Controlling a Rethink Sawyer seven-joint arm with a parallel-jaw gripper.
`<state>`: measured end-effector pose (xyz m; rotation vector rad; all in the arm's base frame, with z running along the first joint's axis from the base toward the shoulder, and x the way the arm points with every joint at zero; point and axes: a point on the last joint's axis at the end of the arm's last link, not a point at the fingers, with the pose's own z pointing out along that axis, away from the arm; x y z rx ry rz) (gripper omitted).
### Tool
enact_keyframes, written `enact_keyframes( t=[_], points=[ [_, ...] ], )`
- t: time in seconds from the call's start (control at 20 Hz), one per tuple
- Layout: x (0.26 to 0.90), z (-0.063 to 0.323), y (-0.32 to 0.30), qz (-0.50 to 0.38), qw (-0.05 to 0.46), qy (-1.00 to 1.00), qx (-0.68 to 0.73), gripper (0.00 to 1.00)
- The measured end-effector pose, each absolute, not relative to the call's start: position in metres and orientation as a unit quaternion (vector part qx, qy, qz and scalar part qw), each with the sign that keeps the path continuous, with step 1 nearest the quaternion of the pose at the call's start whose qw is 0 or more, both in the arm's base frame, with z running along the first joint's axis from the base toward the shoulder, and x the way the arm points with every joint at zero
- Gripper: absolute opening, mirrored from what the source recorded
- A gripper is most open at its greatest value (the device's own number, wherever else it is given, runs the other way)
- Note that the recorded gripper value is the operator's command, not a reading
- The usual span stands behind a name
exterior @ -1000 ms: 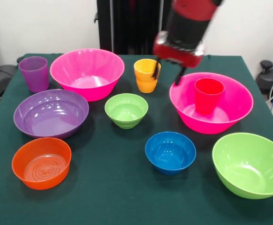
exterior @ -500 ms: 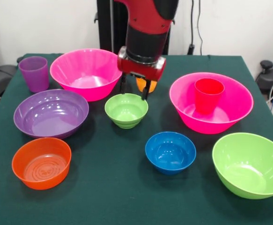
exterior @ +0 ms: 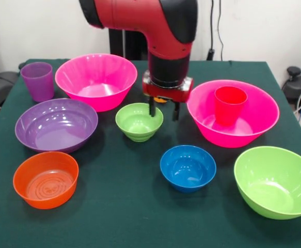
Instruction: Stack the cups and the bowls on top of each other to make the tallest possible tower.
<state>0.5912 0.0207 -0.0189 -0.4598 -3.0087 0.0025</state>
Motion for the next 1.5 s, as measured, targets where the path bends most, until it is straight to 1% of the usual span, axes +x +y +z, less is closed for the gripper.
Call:
enact_keyframes(
  t=[0.05, 0.2, 0.5, 0.6, 1.0, 1.4, 1.45, 1.5],
  points=[
    [0.584, -0.026, 0.032, -0.007, 0.059, -0.987, -0.146, 1.00],
    [0.577, -0.034, 0.041, -0.011, 0.068, -0.988, -0.141, 1.00],
    [0.561, -0.057, 0.056, -0.010, 0.078, -0.989, -0.129, 1.00],
    [0.559, -0.059, 0.058, -0.002, 0.075, -0.990, -0.120, 1.00],
    [0.548, -0.055, 0.065, 0.046, 0.063, -0.995, -0.055, 1.00],
    [0.566, -0.029, 0.060, 0.089, 0.023, -0.996, -0.004, 1.00],
    [0.574, -0.023, 0.057, 0.092, 0.014, -0.996, -0.003, 0.00],
    [0.576, -0.021, 0.056, 0.093, 0.011, -0.996, -0.002, 0.00]
  ],
)
